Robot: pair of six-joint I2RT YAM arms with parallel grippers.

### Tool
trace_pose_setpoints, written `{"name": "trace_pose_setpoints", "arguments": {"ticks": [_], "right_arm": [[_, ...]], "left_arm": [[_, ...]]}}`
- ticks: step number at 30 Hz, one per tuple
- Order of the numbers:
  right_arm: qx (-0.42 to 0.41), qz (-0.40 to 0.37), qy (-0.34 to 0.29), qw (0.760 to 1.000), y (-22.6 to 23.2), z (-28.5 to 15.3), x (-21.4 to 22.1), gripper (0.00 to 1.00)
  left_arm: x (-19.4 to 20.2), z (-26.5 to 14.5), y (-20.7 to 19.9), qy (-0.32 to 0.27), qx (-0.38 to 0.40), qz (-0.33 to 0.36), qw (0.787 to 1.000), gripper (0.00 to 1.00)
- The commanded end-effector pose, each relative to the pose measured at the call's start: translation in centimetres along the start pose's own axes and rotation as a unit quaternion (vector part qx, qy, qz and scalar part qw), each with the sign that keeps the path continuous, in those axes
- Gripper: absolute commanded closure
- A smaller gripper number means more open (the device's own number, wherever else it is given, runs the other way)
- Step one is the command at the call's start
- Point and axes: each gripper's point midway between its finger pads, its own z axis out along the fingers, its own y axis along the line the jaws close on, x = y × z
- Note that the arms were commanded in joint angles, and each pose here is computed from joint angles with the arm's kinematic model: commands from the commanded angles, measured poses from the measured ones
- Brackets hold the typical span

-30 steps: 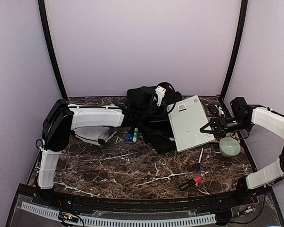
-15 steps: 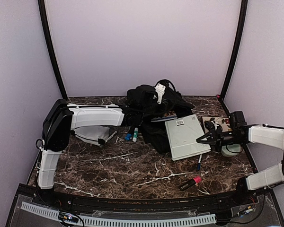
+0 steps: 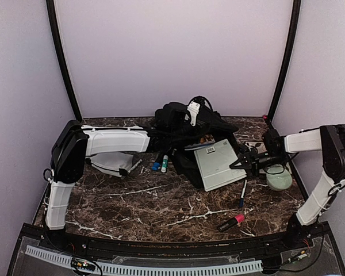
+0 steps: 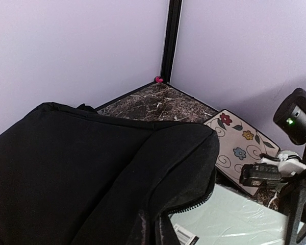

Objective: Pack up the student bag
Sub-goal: Place the book in the largest pocket of the bag.

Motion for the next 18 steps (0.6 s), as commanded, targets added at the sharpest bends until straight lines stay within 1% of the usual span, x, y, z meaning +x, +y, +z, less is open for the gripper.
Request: {"name": "trace_pose_setpoints", "arguments": {"ticks": [1, 4, 7, 9, 13, 17, 18], "right_arm": [[-0.046, -0.054, 0.031, 0.997, 2.1, 1.0, -1.0, 1.0], [-0.032, -0.065, 0.039, 0.997, 1.6, 1.4, -2.1, 1.0], [-0.054, -0.071, 0.057, 0.994, 2.1, 1.9, -3.0, 1.0], [-0.072, -0.097, 0.067, 0.99, 2.6, 2.3, -3.8, 1.0], [-0.112, -0.11, 0.082, 0.984, 3.2, 2.9, -5.2, 1.0], [-0.12, -0.113, 0.09, 0.982, 3.5, 3.5, -6.3, 1.0], [-0.117, -0.104, 0.091, 0.984, 3.3, 3.7, -6.5, 1.0]], "left_arm": [[-9.9, -4.2, -1.9, -0.118, 0.047, -0.025, 0.992, 1.0], [-10.0, -4.3, -2.2, -0.116, 0.054, -0.028, 0.991, 1.0], [-10.3, -4.4, -2.7, -0.118, 0.067, -0.024, 0.99, 1.0], [-10.3, -4.5, -3.0, -0.116, 0.077, -0.021, 0.99, 1.0], [-10.4, -4.6, -3.4, -0.113, 0.088, -0.017, 0.99, 1.0], [-10.4, -4.7, -3.9, -0.108, 0.1, -0.014, 0.989, 1.0], [-10.4, -4.8, -4.0, -0.107, 0.103, -0.014, 0.989, 1.0]]}}
